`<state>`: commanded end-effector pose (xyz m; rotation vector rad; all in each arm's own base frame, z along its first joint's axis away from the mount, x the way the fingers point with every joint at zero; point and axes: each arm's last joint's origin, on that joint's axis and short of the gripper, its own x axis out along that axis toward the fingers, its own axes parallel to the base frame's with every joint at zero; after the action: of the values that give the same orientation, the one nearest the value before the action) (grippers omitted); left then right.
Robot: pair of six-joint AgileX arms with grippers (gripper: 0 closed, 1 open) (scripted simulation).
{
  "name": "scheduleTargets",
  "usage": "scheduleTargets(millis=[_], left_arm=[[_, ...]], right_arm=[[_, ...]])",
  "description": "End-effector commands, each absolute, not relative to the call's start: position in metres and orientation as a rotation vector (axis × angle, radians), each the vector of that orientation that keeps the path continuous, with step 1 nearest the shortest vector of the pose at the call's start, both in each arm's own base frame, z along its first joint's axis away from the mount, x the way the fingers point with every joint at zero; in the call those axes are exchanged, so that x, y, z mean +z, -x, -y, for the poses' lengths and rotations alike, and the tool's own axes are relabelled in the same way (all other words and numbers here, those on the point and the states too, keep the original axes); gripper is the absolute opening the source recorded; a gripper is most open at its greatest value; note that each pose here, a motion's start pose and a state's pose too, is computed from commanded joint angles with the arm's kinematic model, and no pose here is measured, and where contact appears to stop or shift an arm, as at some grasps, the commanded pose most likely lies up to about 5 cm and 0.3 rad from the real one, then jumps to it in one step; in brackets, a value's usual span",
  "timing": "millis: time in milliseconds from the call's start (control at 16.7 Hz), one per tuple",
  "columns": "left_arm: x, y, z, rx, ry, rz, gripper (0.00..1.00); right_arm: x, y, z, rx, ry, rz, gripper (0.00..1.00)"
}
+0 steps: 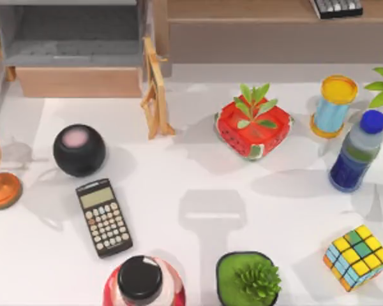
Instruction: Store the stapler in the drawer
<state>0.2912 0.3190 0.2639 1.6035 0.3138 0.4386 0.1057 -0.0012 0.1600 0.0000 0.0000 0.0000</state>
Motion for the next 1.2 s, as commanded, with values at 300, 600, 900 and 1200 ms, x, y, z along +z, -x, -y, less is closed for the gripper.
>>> scheduleTargets(millis=[300, 600, 900, 1200], left_arm=[[0.171, -0.248, -0.274, 0.334, -1.72, -0.205, 1.0], [0.111, -0.23, -0.203, 0.097, -1.635, -0.05, 1.0], [0.095, -0.229, -0.175, -0.016, -1.571, 0.016, 1.0], [0.096, -0.23, -0.176, -0.012, -1.573, 0.014, 1.0]], right_arm=[[0.16, -0.106, 0.001, 0.0, 0.0, 0.0, 1.0], [0.16, -0.106, 0.001, 0.0, 0.0, 0.0, 1.0], [0.16, -0.106, 0.001, 0.0, 0.0, 0.0, 1.0], [0.16, -0.106, 0.001, 0.0, 0.0, 0.0, 1.0]])
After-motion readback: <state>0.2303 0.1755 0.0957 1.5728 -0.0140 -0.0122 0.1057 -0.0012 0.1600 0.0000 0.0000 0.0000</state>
